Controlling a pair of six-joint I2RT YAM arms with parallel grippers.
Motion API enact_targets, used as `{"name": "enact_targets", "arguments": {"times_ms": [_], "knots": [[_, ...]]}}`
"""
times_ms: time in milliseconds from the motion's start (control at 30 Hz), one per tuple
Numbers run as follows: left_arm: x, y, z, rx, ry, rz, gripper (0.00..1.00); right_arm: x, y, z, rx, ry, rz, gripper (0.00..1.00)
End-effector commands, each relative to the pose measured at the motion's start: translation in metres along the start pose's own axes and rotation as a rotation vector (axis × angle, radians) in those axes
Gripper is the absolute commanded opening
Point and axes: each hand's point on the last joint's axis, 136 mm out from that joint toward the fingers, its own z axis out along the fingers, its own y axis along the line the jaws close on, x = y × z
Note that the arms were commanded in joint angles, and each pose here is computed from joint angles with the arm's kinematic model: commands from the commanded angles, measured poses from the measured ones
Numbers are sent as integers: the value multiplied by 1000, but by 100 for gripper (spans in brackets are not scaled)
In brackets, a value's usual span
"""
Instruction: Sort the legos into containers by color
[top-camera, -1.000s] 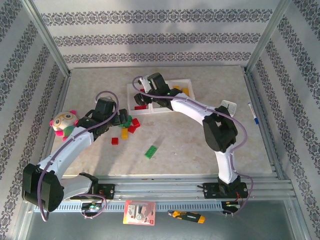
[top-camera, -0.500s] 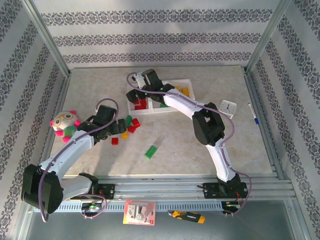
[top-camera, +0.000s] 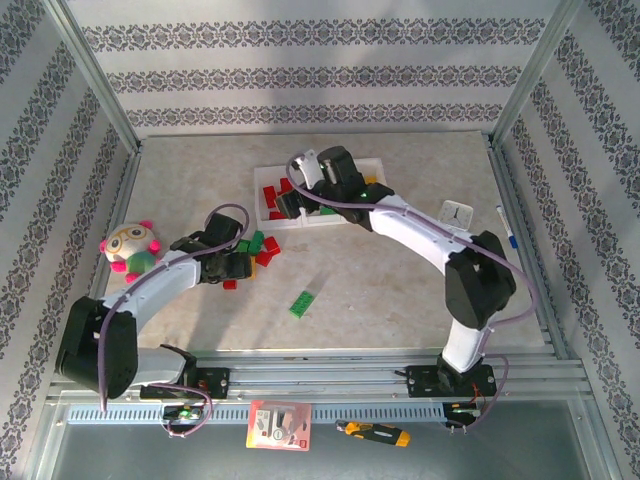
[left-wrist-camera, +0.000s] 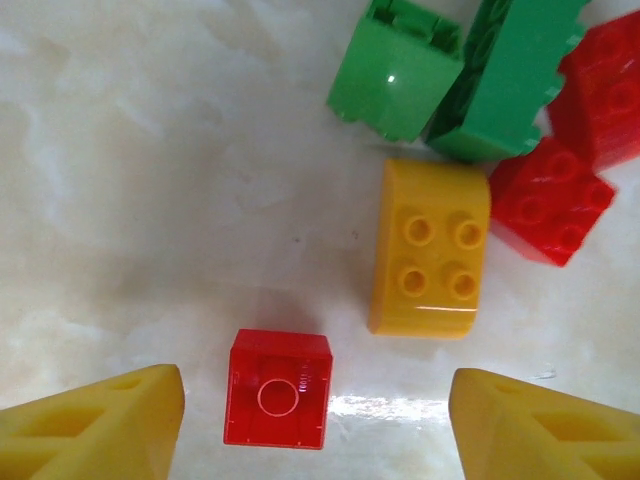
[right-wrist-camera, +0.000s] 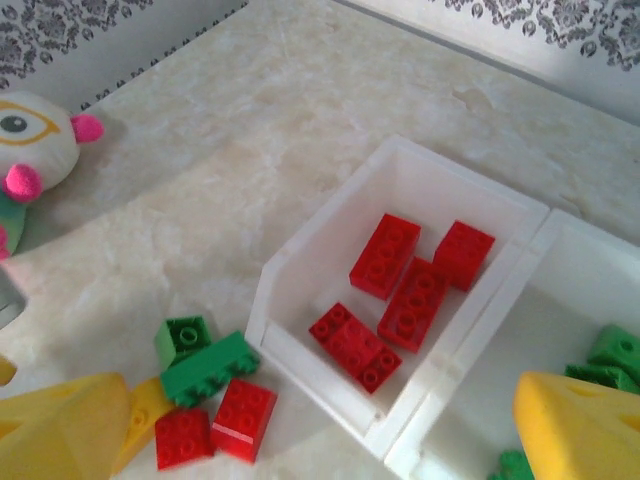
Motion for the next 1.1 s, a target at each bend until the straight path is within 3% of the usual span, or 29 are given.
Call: {"name": "enact_targets", "arguments": {"times_ms": [0,233,433,667,867,1067], "knots": [[18,13,10,-55,81,16,66,8,-5,-11,28,-11,9,98],[25,18,28,-98,128,15,56,24,-10,-19,54,7,24,98],[26,19,31,-112,149,11,36,22,-11,-21,57,-3,30,98],[7,14,5,-97,94,34,34,11,-6,-35,42,-33,27,98],[-48,-10,-27,-46,-50,53,32,13,-4,-48,45,-42,27,98],[-129,-52,-50,4,-211,97,32,20,-11,-58,64,-40,41,98]]}}
